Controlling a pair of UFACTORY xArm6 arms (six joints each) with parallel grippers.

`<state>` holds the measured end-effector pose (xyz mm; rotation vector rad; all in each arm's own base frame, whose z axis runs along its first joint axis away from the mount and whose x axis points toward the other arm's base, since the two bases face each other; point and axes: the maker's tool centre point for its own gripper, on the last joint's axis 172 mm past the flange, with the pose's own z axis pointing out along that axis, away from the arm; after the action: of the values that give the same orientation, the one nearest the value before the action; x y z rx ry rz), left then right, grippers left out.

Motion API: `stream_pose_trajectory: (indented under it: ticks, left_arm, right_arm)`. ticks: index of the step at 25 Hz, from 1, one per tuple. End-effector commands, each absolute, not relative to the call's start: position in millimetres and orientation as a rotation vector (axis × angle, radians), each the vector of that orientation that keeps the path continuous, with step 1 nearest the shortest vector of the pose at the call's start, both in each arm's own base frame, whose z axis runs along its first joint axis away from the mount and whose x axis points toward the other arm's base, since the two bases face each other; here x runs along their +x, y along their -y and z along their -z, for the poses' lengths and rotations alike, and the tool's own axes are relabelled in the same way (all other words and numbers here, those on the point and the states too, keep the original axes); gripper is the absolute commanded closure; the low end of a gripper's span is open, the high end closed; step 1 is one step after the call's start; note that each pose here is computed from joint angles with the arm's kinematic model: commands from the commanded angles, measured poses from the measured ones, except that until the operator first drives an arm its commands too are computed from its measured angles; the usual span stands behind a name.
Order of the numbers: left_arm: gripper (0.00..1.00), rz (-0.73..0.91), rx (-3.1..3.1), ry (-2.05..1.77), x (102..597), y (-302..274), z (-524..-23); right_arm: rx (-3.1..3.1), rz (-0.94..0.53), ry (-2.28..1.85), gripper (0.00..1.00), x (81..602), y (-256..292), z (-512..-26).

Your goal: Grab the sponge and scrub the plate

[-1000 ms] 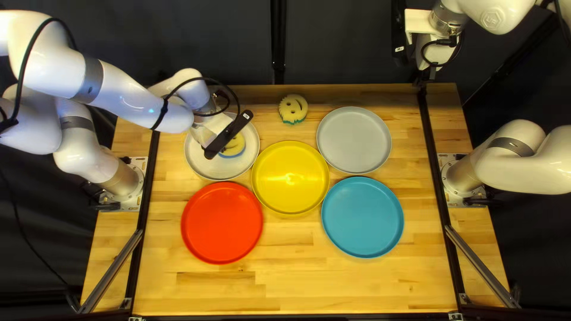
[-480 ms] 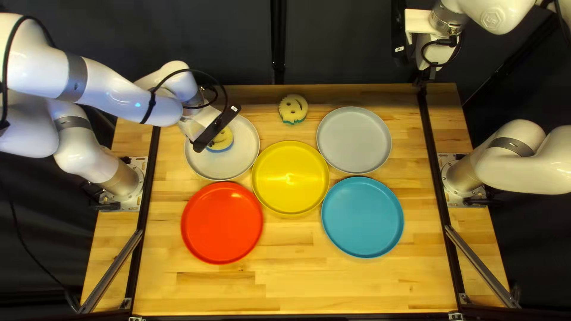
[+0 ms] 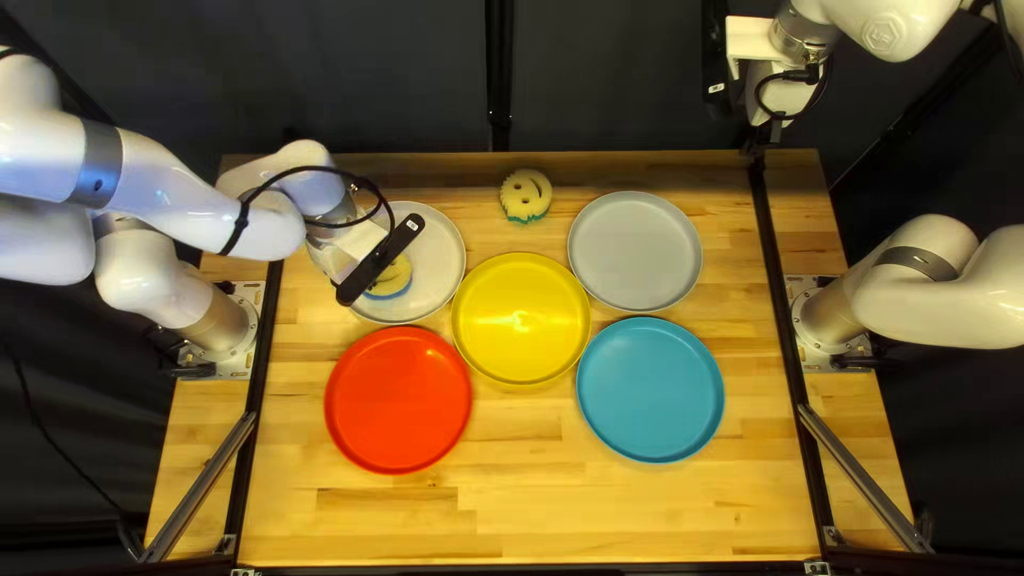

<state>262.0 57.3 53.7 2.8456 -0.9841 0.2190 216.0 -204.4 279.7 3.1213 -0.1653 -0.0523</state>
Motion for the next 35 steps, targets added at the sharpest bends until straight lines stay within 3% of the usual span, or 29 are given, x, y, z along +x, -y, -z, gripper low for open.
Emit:
stream_pose_trajectory:
  ticks: [1,7,22,35]
  left_arm:
    - [1.00,-0.224,2.851,0.959,250,-72,-53]
    - [1.00,-0.225,2.853,0.922,241,-91,-51]
    - [1.00,-0.241,2.842,0.990,300,-108,-55]
    - [1.00,-0.239,2.810,1.085,307,-52,-38]
  right_arm:
    - [3.121,0.052,0.165,0.00,216,204,-280]
    - [3.121,0.052,0.165,0.00,216,204,-280]
    - [3.121,0.052,0.165,0.00,216,204,-280]
    - [3.121,0.052,0.165,0.00,216,204,-280]
